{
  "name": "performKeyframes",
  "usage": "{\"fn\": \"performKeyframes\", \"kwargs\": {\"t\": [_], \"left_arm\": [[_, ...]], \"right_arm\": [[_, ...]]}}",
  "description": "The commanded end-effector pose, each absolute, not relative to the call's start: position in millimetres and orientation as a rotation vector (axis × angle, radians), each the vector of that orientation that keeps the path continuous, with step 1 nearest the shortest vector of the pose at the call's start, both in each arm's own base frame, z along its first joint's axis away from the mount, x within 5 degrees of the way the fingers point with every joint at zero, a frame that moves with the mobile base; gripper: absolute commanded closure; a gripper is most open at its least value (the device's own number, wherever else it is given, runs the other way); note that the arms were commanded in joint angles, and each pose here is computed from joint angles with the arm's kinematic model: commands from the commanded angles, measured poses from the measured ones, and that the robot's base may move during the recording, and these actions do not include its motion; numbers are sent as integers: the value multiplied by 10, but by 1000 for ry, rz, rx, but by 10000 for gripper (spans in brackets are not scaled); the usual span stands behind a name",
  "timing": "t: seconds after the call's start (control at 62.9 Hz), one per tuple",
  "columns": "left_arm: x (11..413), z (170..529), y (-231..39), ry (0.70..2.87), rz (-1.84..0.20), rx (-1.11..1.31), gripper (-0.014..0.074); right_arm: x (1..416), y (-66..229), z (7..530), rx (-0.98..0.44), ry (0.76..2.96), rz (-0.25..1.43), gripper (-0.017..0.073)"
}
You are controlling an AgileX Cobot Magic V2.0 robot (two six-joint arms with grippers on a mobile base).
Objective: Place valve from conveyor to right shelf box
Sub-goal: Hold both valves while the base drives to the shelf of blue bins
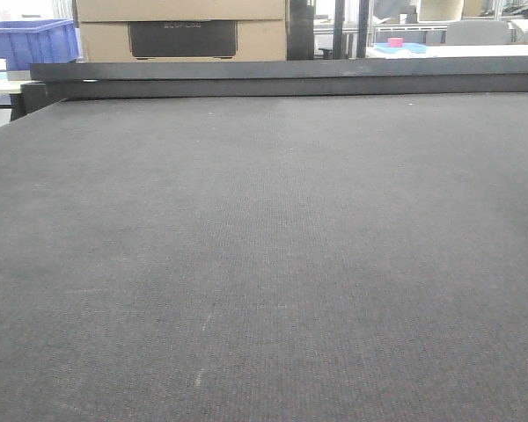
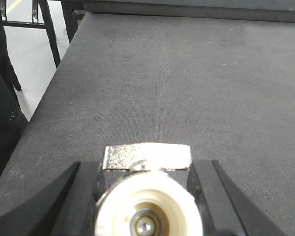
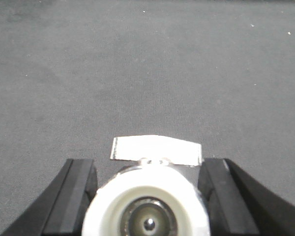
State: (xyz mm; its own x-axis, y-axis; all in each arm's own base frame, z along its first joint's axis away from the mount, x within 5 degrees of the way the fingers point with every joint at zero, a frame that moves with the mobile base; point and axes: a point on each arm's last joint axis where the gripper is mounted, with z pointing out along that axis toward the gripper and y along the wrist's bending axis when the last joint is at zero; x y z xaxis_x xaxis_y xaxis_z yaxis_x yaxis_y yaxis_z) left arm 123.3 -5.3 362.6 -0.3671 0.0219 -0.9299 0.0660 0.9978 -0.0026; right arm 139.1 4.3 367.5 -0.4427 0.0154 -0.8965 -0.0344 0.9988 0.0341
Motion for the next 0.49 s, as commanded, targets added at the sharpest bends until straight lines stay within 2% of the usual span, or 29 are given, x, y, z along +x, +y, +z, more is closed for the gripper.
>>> {"fn": "performKeyframes", "kwargs": {"t": [0.0,0.477], "left_arm": [[1222,3700,-57,1877,-56,52,705],[1222,3700,-57,1877,-56,52,705]], "right_arm": [[1387,34,3773,-13,1940,44,721],[1388,34,3776,-12,1937,44,721]]}}
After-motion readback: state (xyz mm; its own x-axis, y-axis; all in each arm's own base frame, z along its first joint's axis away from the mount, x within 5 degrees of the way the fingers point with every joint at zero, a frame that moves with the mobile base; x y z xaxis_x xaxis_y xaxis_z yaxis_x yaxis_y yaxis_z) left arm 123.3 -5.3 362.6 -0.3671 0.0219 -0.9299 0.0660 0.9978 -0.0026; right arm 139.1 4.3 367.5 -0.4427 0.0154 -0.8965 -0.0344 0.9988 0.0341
